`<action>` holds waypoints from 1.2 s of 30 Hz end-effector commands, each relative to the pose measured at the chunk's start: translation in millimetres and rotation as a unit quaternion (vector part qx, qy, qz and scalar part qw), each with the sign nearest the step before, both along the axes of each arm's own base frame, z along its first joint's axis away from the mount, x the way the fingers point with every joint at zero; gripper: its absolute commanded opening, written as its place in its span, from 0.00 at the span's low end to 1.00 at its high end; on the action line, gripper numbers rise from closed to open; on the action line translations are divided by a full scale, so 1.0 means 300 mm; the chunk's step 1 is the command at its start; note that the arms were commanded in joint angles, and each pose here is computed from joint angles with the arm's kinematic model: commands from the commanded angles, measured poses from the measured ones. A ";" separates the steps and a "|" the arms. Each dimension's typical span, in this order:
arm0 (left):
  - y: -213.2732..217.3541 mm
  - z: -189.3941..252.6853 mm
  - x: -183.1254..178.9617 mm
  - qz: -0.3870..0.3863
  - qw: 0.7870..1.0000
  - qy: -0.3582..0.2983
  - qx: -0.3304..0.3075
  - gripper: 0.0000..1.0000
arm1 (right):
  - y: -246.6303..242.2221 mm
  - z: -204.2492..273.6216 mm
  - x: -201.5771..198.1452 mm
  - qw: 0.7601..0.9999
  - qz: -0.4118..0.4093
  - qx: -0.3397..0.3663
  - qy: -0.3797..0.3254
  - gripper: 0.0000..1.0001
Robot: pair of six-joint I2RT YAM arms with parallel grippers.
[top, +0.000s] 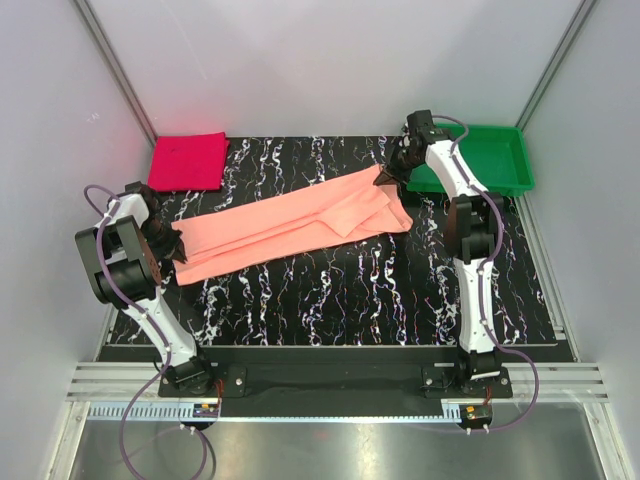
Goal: Fold and stack the t-shirts
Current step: Fold the tshirt
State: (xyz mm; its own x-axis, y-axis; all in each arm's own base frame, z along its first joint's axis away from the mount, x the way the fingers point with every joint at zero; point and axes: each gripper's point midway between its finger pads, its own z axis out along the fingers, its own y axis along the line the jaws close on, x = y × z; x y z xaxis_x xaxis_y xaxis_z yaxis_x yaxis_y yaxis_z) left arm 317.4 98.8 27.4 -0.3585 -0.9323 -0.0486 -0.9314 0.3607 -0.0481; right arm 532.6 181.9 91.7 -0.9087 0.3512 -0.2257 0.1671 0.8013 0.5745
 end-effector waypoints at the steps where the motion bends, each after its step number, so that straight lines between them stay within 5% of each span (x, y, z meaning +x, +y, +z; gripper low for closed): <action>1: 0.013 0.008 0.018 -0.007 1.000 -0.011 0.008 0.02 | 0.014 0.021 0.024 1.000 0.000 0.007 -0.009 0.00; 12: 0.033 0.067 0.027 0.001 0.999 -0.029 0.027 0.10 | 0.008 0.005 0.018 1.000 0.007 -0.001 -0.003 0.00; 21: 0.058 0.226 0.041 0.006 0.993 -0.088 0.078 0.74 | 0.011 0.021 0.020 1.000 0.010 0.003 -0.009 0.00; 23: 0.057 0.248 0.032 0.001 0.992 -0.091 0.092 0.79 | 0.013 0.027 0.021 1.000 0.009 0.004 -0.010 0.00; 27: -0.019 0.295 0.036 -0.034 0.988 -0.121 0.092 0.78 | 0.012 0.034 0.021 1.000 0.010 0.006 -0.012 0.01; 29: -0.118 0.310 0.070 -0.080 0.982 -0.156 0.067 0.66 | 0.019 0.036 0.025 1.000 0.012 0.010 -0.015 0.02; 30: -0.153 0.280 0.057 -0.094 0.982 -0.152 0.057 0.51 | 0.021 0.041 0.025 1.000 0.012 0.013 -0.017 0.02; 36: -0.349 0.112 0.069 -0.161 0.979 -0.126 -0.020 0.27 | 0.058 0.060 0.047 0.999 0.013 0.032 -0.029 0.02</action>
State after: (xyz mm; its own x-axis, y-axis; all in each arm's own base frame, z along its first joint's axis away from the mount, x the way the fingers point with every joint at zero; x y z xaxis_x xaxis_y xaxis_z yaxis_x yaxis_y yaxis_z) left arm 329.8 12.3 81.9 -0.5675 -0.8002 -0.1941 -0.7588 0.5998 -0.2540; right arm 537.2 186.2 79.3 -0.9155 0.3478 -0.2023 0.1745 0.7962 0.5793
